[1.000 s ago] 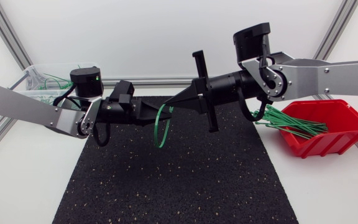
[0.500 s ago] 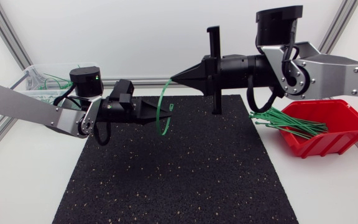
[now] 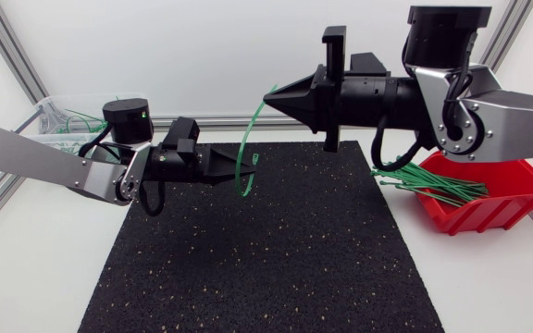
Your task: Take a green cable tie from the red box, thread the tail through the head to close it, then place it in the transparent bin on the left.
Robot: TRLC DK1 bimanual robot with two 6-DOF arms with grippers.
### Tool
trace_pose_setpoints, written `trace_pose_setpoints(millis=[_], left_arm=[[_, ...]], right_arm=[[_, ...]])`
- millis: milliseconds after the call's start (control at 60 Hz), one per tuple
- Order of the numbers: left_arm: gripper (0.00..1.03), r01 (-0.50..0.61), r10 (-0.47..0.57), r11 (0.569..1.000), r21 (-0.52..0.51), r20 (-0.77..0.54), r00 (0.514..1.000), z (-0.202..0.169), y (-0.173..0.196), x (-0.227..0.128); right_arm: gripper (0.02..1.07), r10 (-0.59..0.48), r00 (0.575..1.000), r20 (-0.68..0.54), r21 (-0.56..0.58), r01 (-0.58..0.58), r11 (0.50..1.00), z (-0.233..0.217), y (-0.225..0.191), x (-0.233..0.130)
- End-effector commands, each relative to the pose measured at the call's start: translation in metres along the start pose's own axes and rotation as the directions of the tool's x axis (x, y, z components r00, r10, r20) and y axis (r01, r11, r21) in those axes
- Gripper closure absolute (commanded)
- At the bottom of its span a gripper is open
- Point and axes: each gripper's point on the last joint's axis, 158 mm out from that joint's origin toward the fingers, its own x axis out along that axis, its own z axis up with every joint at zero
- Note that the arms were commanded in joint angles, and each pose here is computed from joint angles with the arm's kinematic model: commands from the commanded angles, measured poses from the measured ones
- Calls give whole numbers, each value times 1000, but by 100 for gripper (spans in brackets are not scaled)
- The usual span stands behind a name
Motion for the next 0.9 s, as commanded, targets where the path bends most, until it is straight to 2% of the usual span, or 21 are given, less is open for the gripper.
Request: trace_pose_setpoints(millis=[0, 267, 533, 600, 717, 883], left_arm=[[100, 11, -11, 1000, 5, -11, 1000, -7, -7, 2], [100, 12, -12, 1000, 9, -11, 1000, -8, -10, 2], [100, 14, -14, 1000, 14, -12, 1000, -9, -12, 2], [100, 14, -14, 1000, 14, -12, 1000, -9, -12, 2], [100, 13, -13, 1000, 15, -10, 1000, -9, -12, 1], [100, 13, -12, 1000, 17, -9, 1000, -9, -12, 1]], right_arm=[[101, -11, 1000, -23, 170, 15, 985, 16, -32, 3], [101, 88, 980, -178, 208, -50, 977, -28, 2, -5], [101, 10, 973, -230, 322, 66, 944, -43, -6, -4], [101, -33, 968, -250, 377, 129, 917, -45, -15, -2], [101, -56, 964, -261, 405, 162, 900, -47, -20, -2], [101, -119, 959, -259, 481, 235, 845, -40, -36, -6]])
